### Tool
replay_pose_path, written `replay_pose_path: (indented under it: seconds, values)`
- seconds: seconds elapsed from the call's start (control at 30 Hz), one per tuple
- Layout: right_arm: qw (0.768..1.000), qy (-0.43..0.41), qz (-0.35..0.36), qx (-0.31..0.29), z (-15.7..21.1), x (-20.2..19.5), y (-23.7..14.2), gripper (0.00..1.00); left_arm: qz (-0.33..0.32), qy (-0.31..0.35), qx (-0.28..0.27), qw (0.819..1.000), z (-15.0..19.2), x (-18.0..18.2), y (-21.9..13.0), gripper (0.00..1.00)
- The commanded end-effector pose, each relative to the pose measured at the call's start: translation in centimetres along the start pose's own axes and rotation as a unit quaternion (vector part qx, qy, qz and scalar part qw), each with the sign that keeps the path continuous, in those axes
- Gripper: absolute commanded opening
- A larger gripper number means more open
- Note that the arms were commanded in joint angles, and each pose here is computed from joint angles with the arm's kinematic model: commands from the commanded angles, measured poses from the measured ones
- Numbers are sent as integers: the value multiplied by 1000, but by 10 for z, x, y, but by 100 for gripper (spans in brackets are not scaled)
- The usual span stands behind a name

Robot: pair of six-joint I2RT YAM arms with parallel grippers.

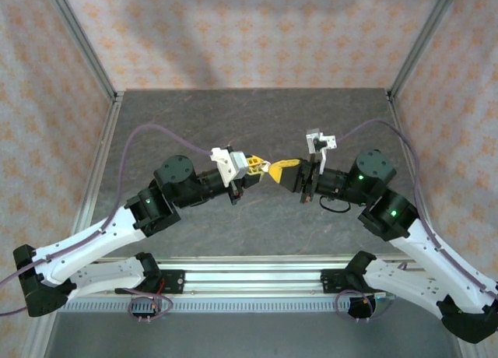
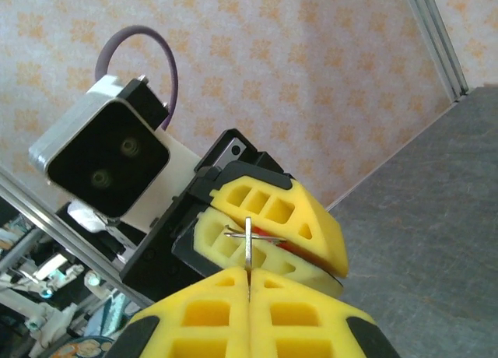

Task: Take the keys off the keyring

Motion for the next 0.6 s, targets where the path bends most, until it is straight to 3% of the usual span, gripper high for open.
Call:
replay_pose_path:
  seconds: [0.0, 0.33, 0.57]
  values:
    - [997, -75, -15, -7, 2, 14, -14, 0, 2, -17, -5, 1000, -18, 0, -4, 0]
    - [987, -151, -22, 46, 14, 23, -17, 0, 31, -32, 17, 999, -24, -4, 2, 0]
    - [968, -228, -37, 95, 32, 37, -11, 0, 35, -44, 28, 998, -27, -2, 4, 0]
Point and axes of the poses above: each hand's point on the last joint's axis, 136 mm out from that joint toward the fingers, its own y axis out along the fingers, its own x axis along the line the jaws close on, z = x × y, the point moved 7 cm from there along -y, back along the fingers, and after that the axes turned 2 degrees about -y, right-handed, at the moved point
